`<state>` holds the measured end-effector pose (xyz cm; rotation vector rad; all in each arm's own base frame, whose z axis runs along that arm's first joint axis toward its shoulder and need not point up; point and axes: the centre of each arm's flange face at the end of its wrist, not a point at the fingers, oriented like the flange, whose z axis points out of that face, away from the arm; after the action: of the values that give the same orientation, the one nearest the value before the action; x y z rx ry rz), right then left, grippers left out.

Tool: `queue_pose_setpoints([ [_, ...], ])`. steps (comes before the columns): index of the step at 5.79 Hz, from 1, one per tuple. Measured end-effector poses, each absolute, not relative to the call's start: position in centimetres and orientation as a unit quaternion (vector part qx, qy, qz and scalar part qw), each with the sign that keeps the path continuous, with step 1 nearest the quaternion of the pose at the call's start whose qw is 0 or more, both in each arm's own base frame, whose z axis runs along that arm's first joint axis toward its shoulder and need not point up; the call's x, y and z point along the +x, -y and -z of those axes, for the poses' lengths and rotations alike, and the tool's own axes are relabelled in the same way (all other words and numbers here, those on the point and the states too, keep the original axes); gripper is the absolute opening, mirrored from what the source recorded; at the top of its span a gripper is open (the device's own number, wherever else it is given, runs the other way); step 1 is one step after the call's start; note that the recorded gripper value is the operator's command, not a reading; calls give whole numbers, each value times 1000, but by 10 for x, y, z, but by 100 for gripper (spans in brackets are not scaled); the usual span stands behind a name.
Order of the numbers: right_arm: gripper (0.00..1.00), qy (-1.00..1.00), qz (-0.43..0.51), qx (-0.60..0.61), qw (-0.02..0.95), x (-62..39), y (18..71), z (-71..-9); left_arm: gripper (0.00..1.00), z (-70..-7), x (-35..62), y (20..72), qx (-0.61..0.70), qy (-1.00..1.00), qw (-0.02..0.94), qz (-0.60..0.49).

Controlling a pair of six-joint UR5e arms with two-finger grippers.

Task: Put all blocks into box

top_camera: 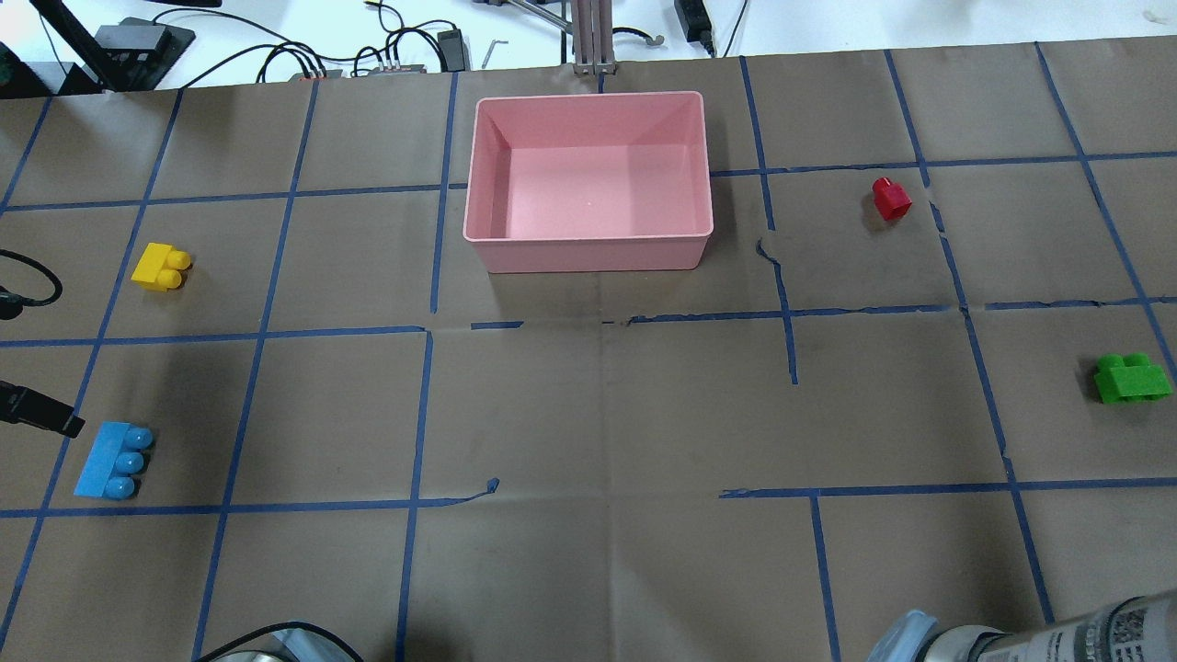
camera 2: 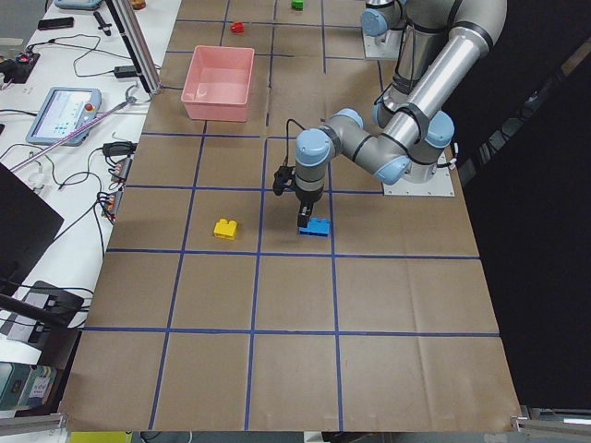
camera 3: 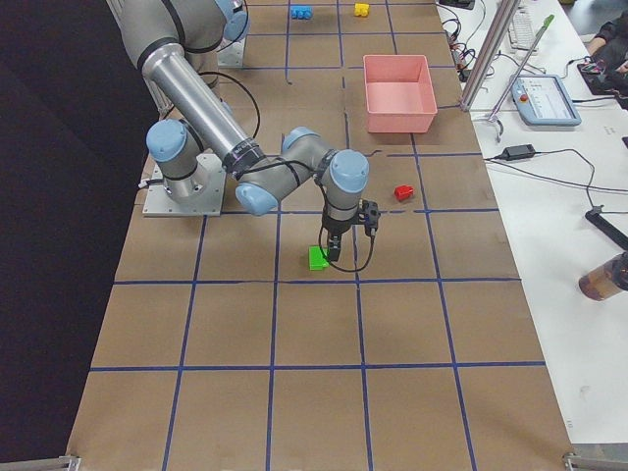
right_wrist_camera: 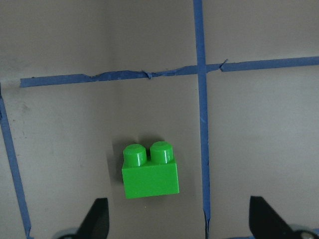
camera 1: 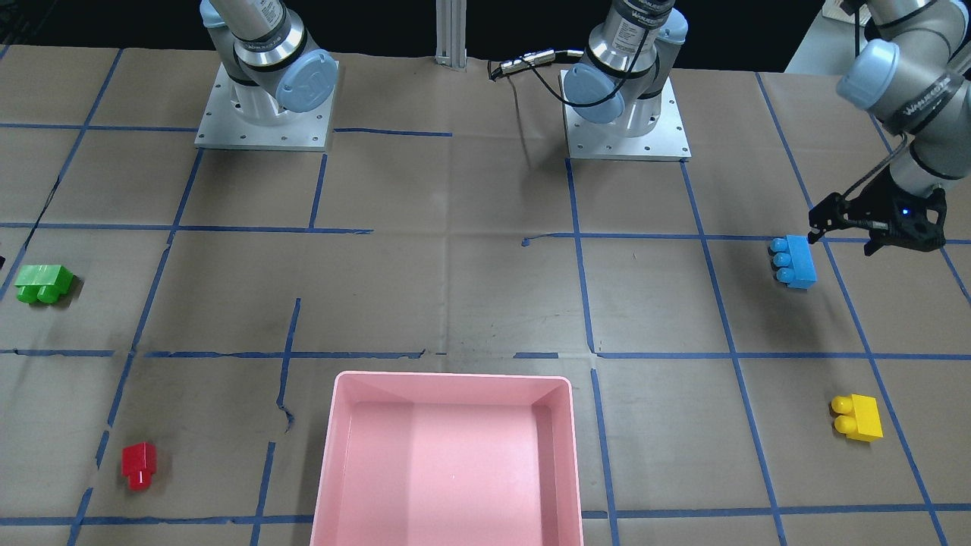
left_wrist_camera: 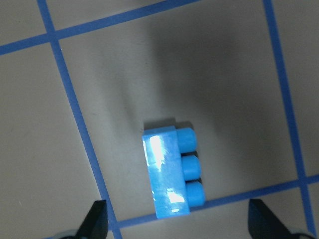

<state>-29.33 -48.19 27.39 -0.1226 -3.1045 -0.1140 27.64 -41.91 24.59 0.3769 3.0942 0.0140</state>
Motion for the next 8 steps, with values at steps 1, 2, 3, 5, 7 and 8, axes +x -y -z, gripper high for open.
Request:
queue_pose_setpoints([
  [1, 100, 998, 41, -50, 12, -292, 481, -249, 99, -218, 285, 428, 115, -993, 15, -2],
  [2, 100, 997, 49, -56, 5, -293, 482, -229, 99, -205, 284, 431, 106, -994, 12, -3],
  [3, 100, 997, 58, -56, -3, -294, 483, -213, 99, -200, 276, 431, 96, -995, 7, -7],
  [5, 100, 996, 72, -55, -14, -294, 484, -193, 99, -194, 250, 424, 74, -997, -1, -17],
  [7, 100, 995, 88, -52, -11, -296, 482, -183, 99, -184, 247, 419, 69, -997, -8, -27],
  [8, 97, 994, 96, -52, -10, -297, 482, -177, 99, -181, 248, 418, 67, -997, -10, -29],
])
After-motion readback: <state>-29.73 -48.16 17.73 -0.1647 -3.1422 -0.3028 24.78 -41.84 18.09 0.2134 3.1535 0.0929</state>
